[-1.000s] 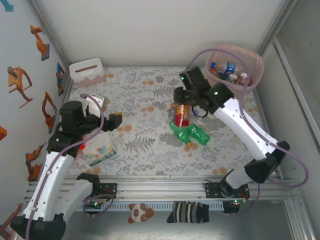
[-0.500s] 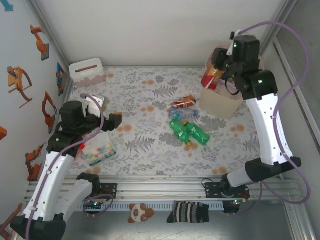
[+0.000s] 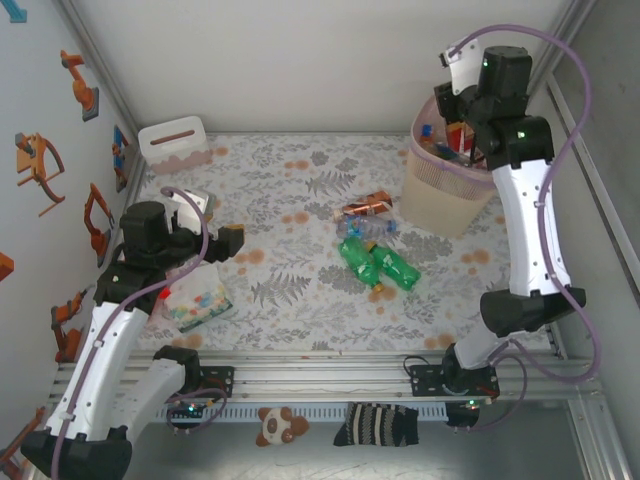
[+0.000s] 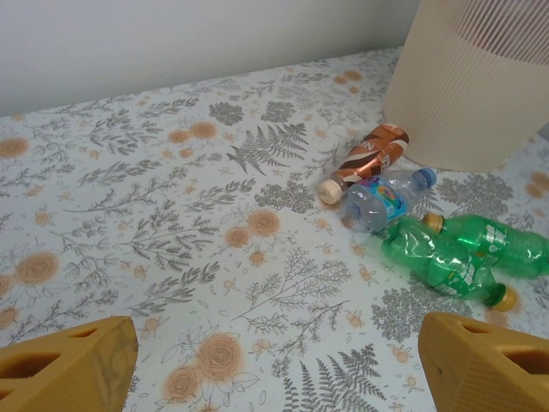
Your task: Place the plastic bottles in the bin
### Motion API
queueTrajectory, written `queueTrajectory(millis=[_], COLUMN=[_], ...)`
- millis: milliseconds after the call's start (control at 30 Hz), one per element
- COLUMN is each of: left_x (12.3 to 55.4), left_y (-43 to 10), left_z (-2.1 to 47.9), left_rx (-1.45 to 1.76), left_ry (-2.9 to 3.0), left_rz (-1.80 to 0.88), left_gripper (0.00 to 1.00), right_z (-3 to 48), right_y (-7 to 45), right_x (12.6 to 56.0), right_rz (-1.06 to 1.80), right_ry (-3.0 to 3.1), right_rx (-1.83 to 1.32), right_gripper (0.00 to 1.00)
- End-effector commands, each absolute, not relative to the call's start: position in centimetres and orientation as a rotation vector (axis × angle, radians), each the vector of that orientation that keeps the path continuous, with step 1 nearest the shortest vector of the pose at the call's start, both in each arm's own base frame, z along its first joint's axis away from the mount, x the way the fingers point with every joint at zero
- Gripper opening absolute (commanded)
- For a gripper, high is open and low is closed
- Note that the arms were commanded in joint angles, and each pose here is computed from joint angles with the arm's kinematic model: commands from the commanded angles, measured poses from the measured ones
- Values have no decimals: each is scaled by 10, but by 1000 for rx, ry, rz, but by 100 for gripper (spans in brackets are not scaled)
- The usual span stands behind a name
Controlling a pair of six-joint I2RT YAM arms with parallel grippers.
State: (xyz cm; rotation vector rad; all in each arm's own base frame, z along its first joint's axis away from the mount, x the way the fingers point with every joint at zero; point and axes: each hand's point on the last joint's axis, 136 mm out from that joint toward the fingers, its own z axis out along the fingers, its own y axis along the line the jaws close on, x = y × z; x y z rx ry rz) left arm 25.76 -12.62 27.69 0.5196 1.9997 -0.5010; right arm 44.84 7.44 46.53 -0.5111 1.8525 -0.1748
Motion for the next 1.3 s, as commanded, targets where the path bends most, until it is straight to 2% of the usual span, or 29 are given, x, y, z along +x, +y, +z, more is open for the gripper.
queueTrajectory(millis=[0,167,433,600,767,833,1000,1267], left_x=[259,259,261,261,260,261,260,260], left_y=[-125,-124,-124,-124,-123,-122,-123,-122], left_z=[274,274,271,272,274,274,274,275], left_rx=[531,530,528,528,524,524,526,526], left_ry=[1997,1997,2007,2004,1995,1996,1994,1990], left_rz=[-483,-475,-474,-474,-467,-465,-468,-465], left_gripper=[85,85,85,85,85,85,85,85], right_z=[458,423,372,335,316,317,336,378], right_y=[71,60,61,53,49,49,53,62], right_x=[456,475,481,479,474,472,466,461], right_rz=[-295,-380,-338,-376,-362,-358,-320,-195], right_ry=[1799,1862,1972,2060,2108,2110,2074,2031], right_rx=[-742,-855,-970,-1036,-1043,-1034,-993,-793], right_gripper=[23,21,21,25,37,46,57,56])
